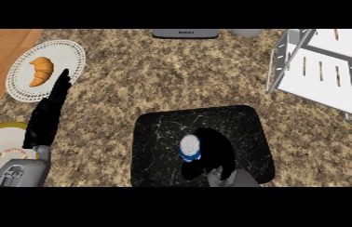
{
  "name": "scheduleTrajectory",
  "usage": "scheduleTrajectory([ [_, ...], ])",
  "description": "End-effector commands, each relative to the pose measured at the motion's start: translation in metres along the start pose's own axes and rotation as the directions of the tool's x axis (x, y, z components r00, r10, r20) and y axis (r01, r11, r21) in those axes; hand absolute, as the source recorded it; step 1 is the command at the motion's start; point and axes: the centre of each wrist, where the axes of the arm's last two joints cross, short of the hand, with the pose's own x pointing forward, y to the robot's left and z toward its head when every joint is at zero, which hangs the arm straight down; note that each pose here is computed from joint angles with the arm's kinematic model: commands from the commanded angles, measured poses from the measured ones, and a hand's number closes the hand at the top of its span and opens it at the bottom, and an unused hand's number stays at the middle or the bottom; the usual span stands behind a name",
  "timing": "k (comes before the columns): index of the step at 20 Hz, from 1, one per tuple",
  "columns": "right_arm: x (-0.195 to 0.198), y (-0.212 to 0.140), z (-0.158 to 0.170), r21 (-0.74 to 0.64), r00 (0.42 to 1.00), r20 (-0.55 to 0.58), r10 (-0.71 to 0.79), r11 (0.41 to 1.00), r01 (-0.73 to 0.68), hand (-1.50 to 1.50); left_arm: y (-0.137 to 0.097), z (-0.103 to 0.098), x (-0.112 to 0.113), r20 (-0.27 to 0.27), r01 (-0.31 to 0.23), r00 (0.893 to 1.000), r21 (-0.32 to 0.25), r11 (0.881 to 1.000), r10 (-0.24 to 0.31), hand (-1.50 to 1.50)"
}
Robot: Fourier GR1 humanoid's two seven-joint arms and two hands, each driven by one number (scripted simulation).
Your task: Pick the can from the tray and place it in the tiered basket
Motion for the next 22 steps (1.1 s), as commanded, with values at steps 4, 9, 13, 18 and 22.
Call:
scheduleTrajectory([
  [4, 0.002, -0.001, 0.004, 0.036, 0.985, -0.132, -0.107, 0.993, 0.112, 1.5, -0.004, 0.002, -0.012, -0.011, -0.01, 1.0, -0.002, 1.0, 0.01, 0.0],
  [9, 0.042, -0.035, -0.031, -0.131, 0.996, -0.046, -0.081, 0.989, 0.074, 1.5, 0.001, -0.002, 0.002, -0.008, -0.006, 1.0, -0.012, 1.0, 0.005, 0.0],
  [13, 0.056, -0.074, -0.077, -0.284, 0.999, 0.039, 0.008, 0.959, 0.003, 1.5, 0.003, -0.015, 0.018, 0.041, 0.013, 0.999, -0.029, 0.999, -0.012, 0.0],
  [18, 0.075, -0.092, -0.069, -0.471, 0.965, 0.201, -0.168, 0.847, 0.246, 1.5, 0.004, -0.005, 0.003, 0.006, 0.009, 1.0, -0.022, 1.0, -0.009, 0.0],
  [22, 0.086, -0.125, -0.048, -0.651, 0.942, 0.304, -0.144, 0.69, 0.316, 1.5, -0.002, 0.005, -0.003, -0.016, 0.013, 1.0, -0.008, 1.0, -0.013, 0.0],
])
